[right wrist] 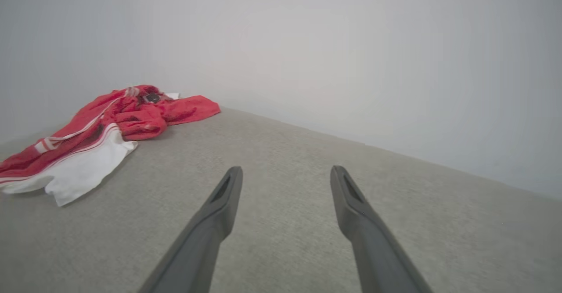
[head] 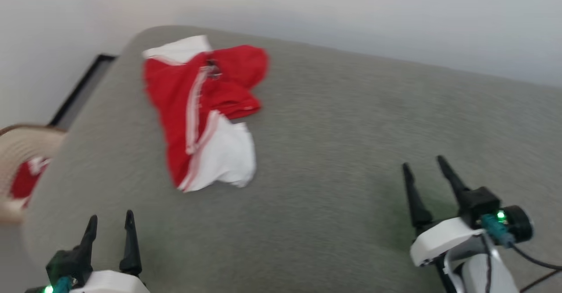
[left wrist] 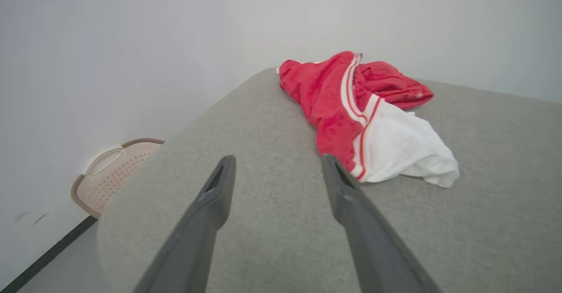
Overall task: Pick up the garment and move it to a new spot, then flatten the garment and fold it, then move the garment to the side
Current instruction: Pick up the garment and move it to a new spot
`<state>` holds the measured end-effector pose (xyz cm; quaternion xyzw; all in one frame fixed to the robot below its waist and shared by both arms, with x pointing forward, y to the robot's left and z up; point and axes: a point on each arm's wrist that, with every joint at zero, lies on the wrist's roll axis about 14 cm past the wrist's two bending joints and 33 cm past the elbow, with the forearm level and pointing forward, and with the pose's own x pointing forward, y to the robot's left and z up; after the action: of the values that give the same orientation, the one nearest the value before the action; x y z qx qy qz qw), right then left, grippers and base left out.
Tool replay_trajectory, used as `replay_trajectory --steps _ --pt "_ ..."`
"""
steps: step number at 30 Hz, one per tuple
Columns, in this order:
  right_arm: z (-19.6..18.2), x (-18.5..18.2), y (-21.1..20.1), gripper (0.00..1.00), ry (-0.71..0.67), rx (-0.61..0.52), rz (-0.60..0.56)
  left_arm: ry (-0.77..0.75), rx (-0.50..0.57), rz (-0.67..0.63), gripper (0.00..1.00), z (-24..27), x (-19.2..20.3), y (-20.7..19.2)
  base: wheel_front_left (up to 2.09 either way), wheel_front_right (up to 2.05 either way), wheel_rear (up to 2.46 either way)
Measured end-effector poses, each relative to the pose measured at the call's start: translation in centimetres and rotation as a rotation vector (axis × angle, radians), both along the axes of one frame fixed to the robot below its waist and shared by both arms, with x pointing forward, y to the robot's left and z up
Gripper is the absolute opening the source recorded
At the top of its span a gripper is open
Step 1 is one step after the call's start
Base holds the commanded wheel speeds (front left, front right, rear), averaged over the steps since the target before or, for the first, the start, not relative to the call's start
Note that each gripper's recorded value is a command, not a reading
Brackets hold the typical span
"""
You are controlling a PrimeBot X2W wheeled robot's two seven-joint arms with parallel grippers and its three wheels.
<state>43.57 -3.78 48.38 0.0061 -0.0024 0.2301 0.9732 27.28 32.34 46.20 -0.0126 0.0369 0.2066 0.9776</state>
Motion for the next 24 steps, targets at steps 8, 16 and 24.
replay_trajectory --steps 8,16,24 --pt "-0.4 -2.0 9.6 1.0 0.013 0.005 0.27 0.001 0.004 0.2 1.0 0.0 -7.1 3.3 0.0 0.0 0.0" --pt "0.1 -2.8 13.0 1.0 0.01 0.023 0.365 -0.008 0.0 0.286 1.0 0.2 -9.8 4.4 0.0 0.0 0.0" --pt "0.2 -1.6 10.3 1.0 0.003 0.026 0.283 -0.036 0.069 0.089 1.0 2.3 -3.8 3.2 0.0 0.0 0.0"
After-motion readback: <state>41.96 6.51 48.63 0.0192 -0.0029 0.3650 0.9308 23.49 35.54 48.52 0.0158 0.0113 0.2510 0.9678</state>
